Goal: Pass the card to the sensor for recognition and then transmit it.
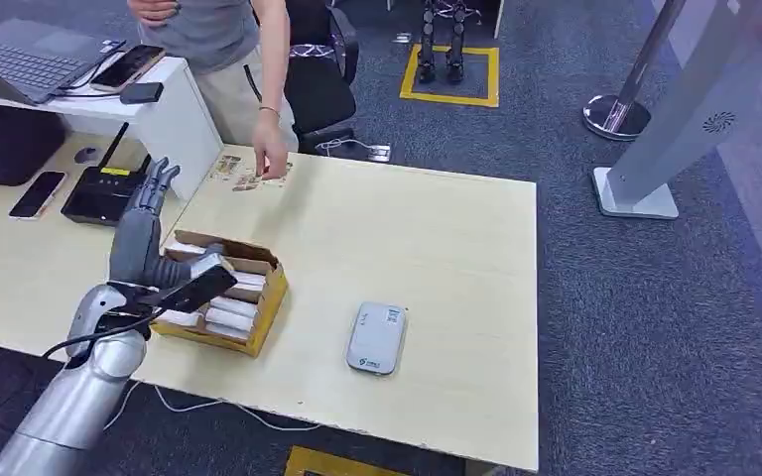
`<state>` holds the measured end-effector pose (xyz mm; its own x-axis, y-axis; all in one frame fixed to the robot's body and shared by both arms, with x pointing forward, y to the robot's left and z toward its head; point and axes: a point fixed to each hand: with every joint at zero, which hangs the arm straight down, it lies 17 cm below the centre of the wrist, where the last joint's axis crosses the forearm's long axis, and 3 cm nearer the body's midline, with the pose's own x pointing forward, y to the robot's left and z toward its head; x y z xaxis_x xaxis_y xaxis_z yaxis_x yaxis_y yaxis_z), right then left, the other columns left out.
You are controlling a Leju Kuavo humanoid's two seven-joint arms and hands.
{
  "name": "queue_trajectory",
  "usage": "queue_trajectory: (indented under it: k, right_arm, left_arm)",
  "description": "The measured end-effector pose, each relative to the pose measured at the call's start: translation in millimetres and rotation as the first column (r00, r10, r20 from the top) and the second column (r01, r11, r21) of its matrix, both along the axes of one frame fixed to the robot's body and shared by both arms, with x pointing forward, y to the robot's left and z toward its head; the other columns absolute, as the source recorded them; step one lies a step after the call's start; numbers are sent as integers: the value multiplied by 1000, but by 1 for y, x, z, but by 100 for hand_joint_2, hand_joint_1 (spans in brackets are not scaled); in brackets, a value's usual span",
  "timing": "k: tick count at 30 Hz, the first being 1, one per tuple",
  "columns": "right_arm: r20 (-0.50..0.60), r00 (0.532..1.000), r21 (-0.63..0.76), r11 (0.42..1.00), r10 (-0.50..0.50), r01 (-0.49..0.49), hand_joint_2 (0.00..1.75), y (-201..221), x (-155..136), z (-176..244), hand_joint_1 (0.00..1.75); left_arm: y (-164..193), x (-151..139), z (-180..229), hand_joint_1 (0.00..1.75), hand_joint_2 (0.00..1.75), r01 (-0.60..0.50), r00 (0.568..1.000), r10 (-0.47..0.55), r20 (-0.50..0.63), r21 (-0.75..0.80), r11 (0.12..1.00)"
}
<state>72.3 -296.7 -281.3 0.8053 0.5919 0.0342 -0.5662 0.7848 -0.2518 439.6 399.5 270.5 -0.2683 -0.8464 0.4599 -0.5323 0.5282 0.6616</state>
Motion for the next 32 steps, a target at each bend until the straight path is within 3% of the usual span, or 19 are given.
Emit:
queue_trajectory:
  k: [5,9,18,32]
  right_arm:
    - [2,1000,0,1000,-4,4,0,0,-2,0,0]
    - [8,1000,-4,1000,-10,10,0,-1,-2,0,0]
    - [1,1000,-7,1000,-25,25,0,-2,-5,-1,0]
    - [4,1000,-11,1000,-25,25,0,-3,-5,-1,0]
  left_arm:
    - [-4,-21,16,0,175,205,979,-188,82,-315,927]
    - [-3,-36,21,0,175,286,958,-255,130,-421,861]
    - [-12,-66,8,0,175,318,948,-281,150,-509,800]
    - [-19,-72,-8,0,175,305,951,-275,138,-546,781]
